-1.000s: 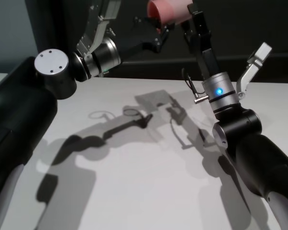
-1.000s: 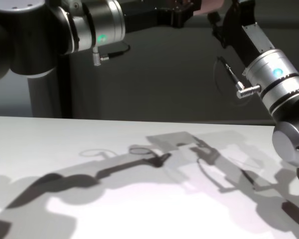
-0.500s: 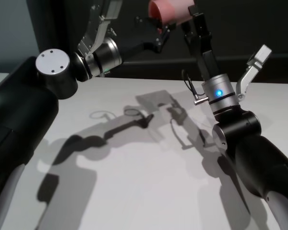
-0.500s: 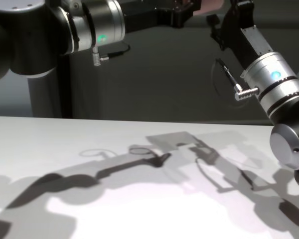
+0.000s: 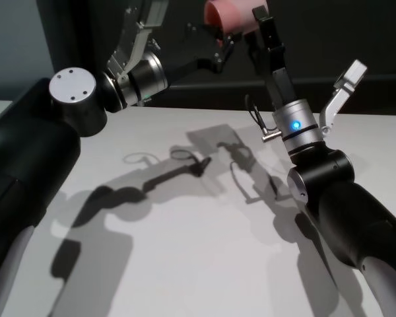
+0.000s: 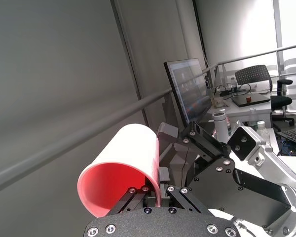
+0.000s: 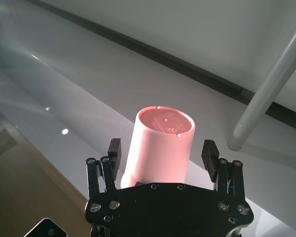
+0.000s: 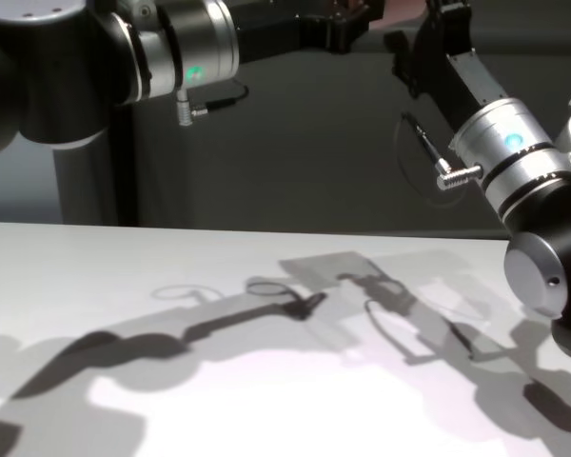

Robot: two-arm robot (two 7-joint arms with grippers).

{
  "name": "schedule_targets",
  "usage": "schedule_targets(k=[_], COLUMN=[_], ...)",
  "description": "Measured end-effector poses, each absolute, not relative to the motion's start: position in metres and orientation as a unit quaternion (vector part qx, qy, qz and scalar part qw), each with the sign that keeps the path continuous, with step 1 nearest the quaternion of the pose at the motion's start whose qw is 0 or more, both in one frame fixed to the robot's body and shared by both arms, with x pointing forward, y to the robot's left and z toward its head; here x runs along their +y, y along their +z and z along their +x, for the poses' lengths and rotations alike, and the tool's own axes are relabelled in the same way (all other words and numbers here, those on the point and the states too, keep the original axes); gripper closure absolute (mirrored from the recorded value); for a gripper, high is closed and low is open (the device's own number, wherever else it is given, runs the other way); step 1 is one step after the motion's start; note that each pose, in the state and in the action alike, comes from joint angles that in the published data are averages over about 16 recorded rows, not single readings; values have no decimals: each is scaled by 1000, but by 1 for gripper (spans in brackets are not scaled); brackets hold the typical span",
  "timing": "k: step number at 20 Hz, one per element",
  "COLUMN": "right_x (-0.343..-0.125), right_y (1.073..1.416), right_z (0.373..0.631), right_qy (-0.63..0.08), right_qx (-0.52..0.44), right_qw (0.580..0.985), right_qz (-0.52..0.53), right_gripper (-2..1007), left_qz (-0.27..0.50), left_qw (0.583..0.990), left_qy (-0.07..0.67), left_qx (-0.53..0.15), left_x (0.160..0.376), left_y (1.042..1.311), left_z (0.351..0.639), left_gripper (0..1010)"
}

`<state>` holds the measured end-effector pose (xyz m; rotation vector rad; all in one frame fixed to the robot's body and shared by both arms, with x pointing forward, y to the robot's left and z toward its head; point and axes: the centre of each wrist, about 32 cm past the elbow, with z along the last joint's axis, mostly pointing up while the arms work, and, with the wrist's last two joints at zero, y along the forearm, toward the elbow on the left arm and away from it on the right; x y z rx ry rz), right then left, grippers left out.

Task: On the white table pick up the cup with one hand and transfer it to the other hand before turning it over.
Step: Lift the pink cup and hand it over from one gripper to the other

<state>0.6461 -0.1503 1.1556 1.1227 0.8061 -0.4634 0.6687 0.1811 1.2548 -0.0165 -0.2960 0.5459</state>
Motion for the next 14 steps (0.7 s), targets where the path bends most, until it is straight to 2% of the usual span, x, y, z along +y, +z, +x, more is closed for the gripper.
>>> schedule_targets(k=[14], right_x=[-151], right_y=[1165], right_z=[651], right_qy=[-220], right_qx=[365], right_qw=[744], right_qz=[515], right_gripper=[3], left_qz=[-8], left_qw=[952], left_qy=[269], left_qx=[-146], left_x=[181], left_y=[1255], left_z=[669], left_gripper=[959])
